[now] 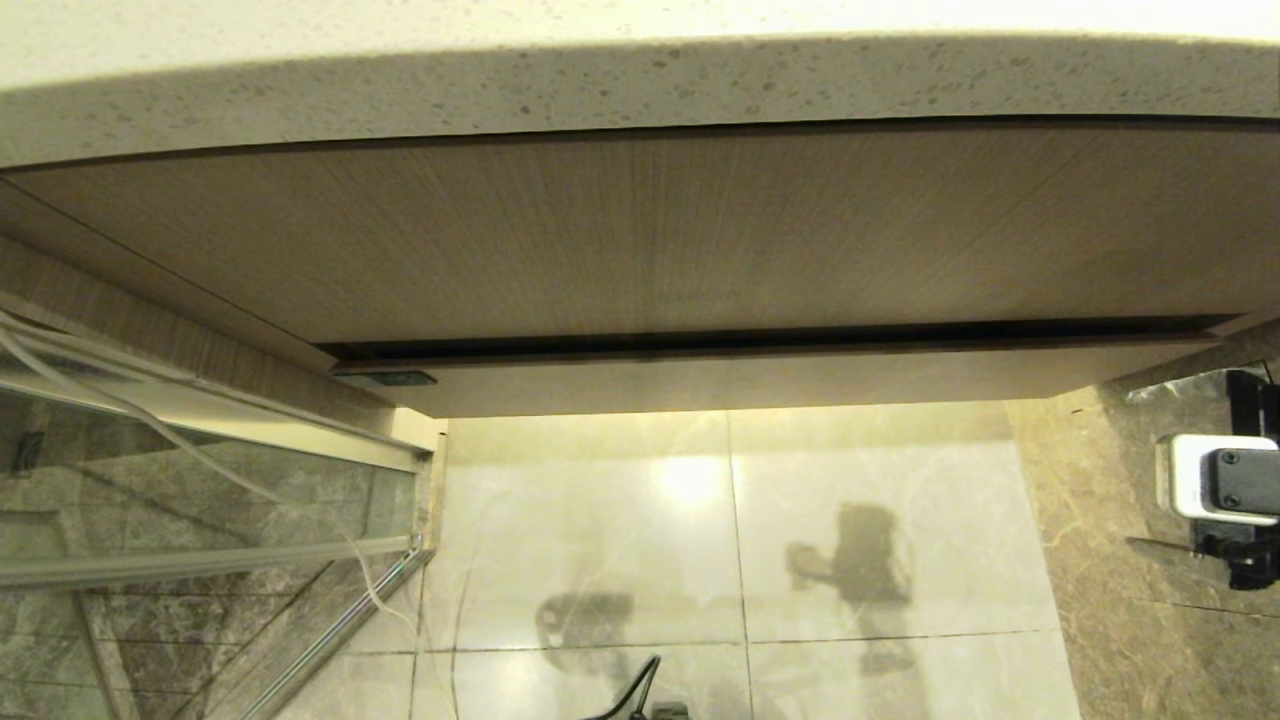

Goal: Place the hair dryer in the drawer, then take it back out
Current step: Pull open the drawer

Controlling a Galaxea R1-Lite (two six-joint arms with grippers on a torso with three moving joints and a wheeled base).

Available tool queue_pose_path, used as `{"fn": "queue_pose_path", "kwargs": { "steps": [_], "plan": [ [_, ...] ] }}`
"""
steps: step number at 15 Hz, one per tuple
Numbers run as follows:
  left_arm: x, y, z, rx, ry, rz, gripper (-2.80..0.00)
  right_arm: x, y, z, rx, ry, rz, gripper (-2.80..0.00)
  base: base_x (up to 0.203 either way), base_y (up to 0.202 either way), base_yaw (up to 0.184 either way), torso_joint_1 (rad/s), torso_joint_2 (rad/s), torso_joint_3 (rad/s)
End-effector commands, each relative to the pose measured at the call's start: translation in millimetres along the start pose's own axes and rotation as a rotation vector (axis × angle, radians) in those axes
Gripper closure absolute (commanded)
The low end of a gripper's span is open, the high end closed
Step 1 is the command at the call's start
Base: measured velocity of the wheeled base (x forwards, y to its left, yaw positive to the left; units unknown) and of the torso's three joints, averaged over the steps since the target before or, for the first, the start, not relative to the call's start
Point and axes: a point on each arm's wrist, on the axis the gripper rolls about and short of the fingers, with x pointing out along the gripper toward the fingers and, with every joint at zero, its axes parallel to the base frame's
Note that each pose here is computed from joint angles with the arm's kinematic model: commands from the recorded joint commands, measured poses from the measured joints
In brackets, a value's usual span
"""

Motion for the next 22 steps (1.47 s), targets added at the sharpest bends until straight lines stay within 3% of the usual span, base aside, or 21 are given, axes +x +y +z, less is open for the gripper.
{"fn": "queue_pose_path", "kwargs": {
  "steps": [1,10,16,19,22],
  "plan": [
    [1,0.1,-11,0.0,0.039,0.001,0.0,18,3,-2,0.05,-0.006,0.04,-2.8,0.0,0.0,0.0,0.0,0.0,0.0],
    [1,0.1,-12,-0.001,0.039,0.001,0.0,93,4,2,0.101,-0.084,-0.11,-2.8,0.0,0.0,0.0,0.0,0.0,0.0],
    [1,0.1,-12,0.0,0.039,0.001,0.0,125,7,0,0.136,-0.093,-0.04,-2.8,0.0,0.0,0.0,0.0,0.0,0.0],
    [1,0.1,-12,0.0,0.039,0.001,0.0,139,6,0,0.153,-0.149,-0.008,-2.8,0.0,0.0,0.0,0.0,0.0,0.0],
    [1,0.1,-11,-0.001,0.037,0.001,0.0,146,6,1,0.225,-0.213,0.022,-2.8,0.0,0.0,0.0,0.0,0.0,0.0]
  ]
}}
